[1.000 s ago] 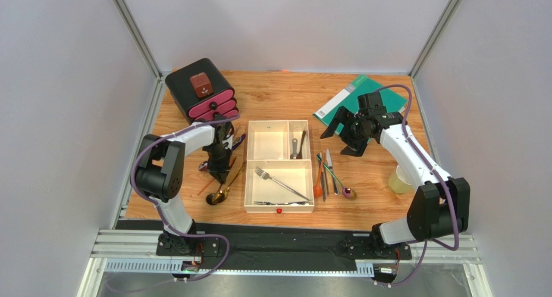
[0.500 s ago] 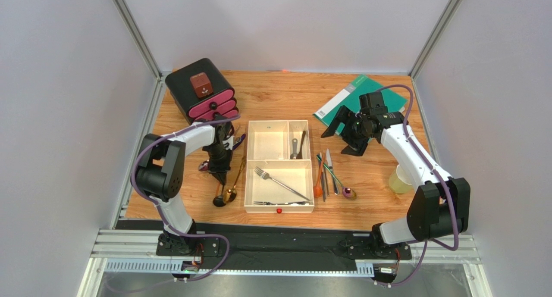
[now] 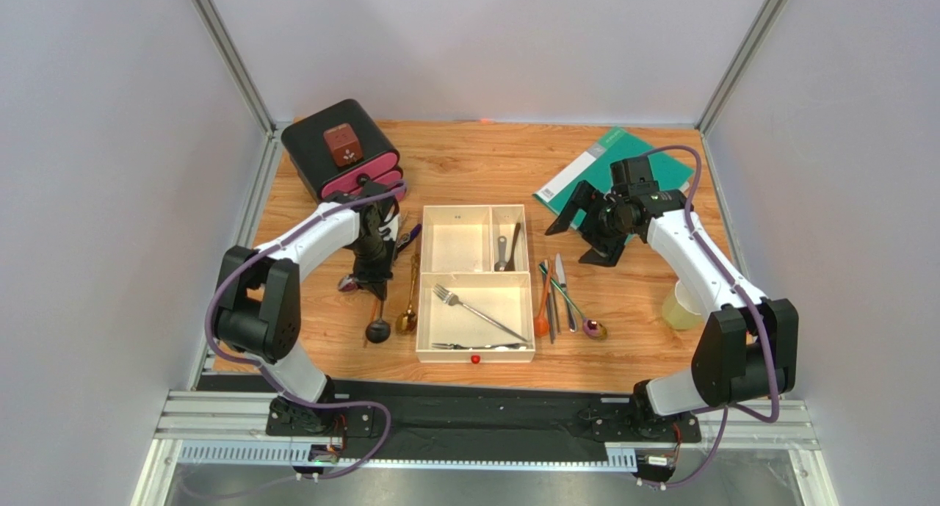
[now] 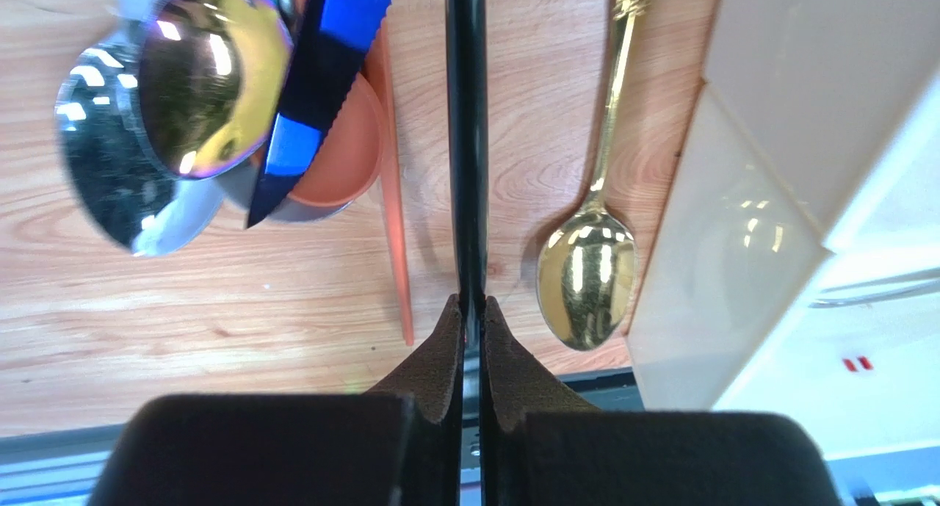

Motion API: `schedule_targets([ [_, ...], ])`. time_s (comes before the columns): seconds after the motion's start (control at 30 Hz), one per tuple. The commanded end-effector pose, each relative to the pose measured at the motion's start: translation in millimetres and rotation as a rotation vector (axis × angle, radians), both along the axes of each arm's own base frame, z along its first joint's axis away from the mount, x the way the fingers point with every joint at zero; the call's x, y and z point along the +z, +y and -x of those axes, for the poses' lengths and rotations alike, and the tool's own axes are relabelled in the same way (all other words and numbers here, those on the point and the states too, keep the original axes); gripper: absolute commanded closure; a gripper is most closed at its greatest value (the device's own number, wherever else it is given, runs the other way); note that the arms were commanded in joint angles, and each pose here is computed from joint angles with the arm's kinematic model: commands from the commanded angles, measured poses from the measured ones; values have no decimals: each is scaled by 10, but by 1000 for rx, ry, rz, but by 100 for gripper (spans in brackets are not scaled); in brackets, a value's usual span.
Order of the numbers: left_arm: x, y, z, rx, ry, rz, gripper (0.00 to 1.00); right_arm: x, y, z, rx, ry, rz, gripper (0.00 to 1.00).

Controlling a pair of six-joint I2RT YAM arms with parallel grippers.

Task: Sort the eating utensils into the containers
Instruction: Pick up the spoon from the center of the board.

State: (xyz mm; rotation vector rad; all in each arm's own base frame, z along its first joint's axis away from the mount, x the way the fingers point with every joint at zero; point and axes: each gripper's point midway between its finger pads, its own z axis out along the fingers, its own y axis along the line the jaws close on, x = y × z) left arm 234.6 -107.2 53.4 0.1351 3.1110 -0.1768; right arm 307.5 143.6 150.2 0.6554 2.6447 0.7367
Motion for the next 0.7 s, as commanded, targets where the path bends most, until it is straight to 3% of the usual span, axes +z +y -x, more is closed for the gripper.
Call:
schedule_targets([
  [0.0, 272, 17, -56, -8, -50, -17, 100, 68, 44, -86, -2, -29, -30, 0],
  [0.67, 942, -303, -276, -22, -140, 110, 100, 82, 32, -107, -3, -43, -22, 0],
])
